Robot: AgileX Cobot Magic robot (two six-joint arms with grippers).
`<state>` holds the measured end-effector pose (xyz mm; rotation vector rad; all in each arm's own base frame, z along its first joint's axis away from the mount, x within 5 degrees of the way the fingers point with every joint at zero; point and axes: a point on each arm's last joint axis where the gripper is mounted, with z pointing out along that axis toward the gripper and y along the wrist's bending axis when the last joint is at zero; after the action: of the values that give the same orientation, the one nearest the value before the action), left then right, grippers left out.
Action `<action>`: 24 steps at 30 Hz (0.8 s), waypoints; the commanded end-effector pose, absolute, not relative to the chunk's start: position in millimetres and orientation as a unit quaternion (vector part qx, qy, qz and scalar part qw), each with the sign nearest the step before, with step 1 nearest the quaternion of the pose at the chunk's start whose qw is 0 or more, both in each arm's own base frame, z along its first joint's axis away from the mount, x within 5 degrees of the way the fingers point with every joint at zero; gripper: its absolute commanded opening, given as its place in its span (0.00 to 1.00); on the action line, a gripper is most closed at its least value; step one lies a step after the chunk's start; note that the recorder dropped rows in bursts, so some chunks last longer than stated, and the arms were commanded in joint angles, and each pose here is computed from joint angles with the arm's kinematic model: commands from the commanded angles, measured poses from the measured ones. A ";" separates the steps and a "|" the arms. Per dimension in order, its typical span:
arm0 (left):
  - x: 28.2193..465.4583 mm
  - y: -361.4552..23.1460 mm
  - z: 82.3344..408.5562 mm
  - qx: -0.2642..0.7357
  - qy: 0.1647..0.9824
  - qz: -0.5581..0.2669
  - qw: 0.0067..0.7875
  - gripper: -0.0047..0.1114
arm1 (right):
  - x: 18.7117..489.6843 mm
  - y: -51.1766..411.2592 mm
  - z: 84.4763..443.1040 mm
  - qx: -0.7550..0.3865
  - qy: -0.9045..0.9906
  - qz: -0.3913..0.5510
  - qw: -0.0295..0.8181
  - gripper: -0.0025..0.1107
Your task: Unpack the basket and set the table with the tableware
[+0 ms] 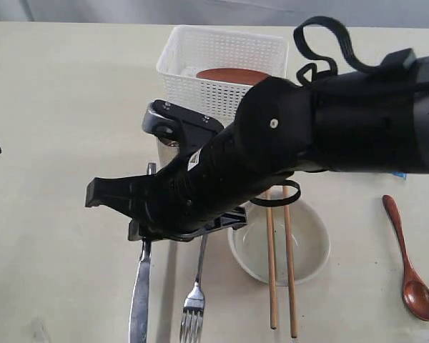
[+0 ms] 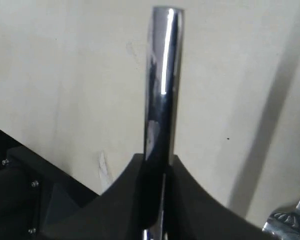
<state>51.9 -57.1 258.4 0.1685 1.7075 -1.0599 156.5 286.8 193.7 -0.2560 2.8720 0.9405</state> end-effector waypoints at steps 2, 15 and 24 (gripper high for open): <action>51.5 -55.6 265.2 0.072 0.707 -0.442 0.547 0.04 | 150.2 293.9 185.4 -0.083 0.950 0.297 0.053 0.02; 51.5 -55.6 265.2 0.072 0.707 -0.442 0.547 0.04 | 154.6 313.4 184.1 -0.094 0.957 0.263 0.079 0.02; 51.4 -55.7 265.1 0.072 0.707 -0.443 0.546 0.04 | 163.8 320.7 181.0 -0.091 0.973 0.202 0.069 0.02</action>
<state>51.8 -56.4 262.9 0.1686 1.6902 -1.0562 164.1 320.0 181.0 -0.2793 2.9152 0.6381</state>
